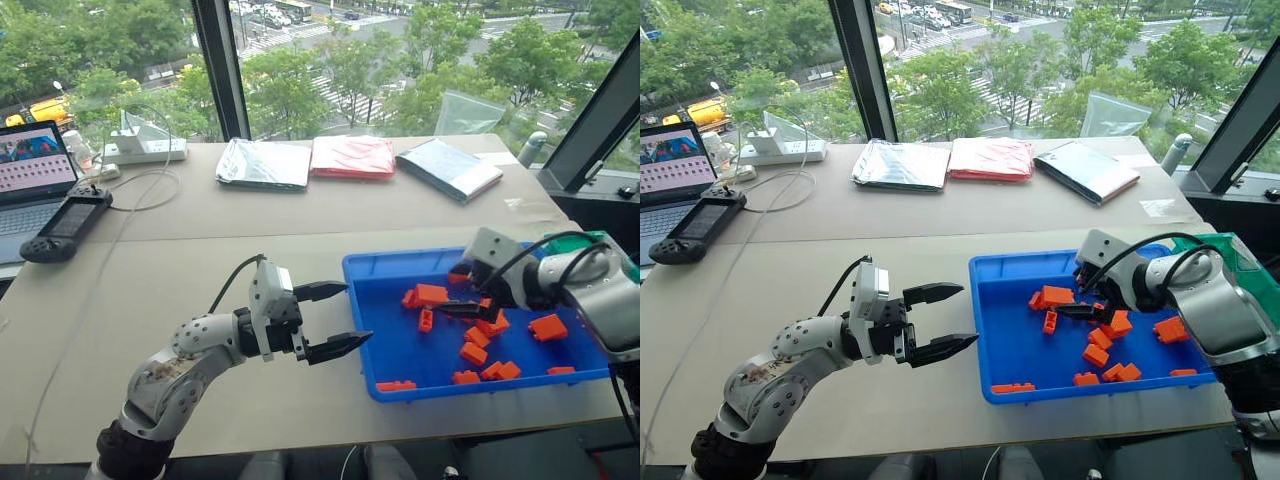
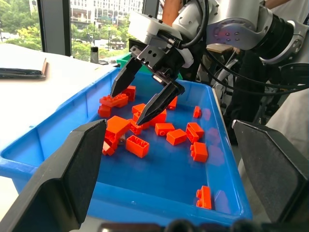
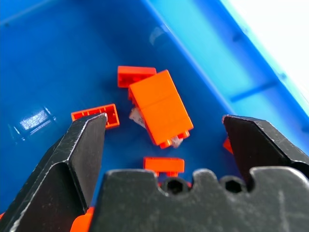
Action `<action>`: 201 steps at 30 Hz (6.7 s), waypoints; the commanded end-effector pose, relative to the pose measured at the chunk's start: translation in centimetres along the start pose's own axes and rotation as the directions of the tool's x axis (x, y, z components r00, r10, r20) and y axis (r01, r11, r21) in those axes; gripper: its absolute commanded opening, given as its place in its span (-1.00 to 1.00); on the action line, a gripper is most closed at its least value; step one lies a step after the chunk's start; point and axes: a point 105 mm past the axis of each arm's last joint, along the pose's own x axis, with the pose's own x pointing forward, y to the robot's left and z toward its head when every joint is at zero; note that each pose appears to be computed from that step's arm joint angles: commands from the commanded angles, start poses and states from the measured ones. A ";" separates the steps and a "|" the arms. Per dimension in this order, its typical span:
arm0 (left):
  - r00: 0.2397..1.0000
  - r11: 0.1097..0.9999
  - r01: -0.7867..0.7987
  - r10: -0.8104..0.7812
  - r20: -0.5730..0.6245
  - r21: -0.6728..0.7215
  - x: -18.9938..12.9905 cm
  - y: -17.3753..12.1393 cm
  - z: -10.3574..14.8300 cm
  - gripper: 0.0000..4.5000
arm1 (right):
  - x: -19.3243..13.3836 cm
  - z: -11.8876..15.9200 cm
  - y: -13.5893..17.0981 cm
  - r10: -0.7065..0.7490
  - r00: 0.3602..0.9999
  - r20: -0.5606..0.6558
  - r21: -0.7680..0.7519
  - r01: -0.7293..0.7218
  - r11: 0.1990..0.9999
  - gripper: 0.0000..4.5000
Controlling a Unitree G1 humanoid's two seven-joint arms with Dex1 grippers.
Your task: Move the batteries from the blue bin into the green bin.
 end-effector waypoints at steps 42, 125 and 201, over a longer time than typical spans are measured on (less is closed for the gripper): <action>0.996 0.999 0.019 -0.023 0.090 0.048 0.0 -0.3 1.2 1.00 | -8.4 -5.0 -5.8 -0.506 0.810 -0.297 0.037 0.539 0.842 -0.36; 0.994 0.997 0.047 -0.052 0.092 0.057 0.5 -0.1 1.2 1.00 | -15.4 -10.3 -11.6 -0.878 0.119 -0.463 0.398 0.914 -0.086 0.54; 0.398 0.415 -0.902 0.906 0.144 -0.116 -2.4 13.0 3.2 1.00 | -5.2 -0.2 -6.0 -0.928 0.371 0.043 0.417 0.837 0.354 0.99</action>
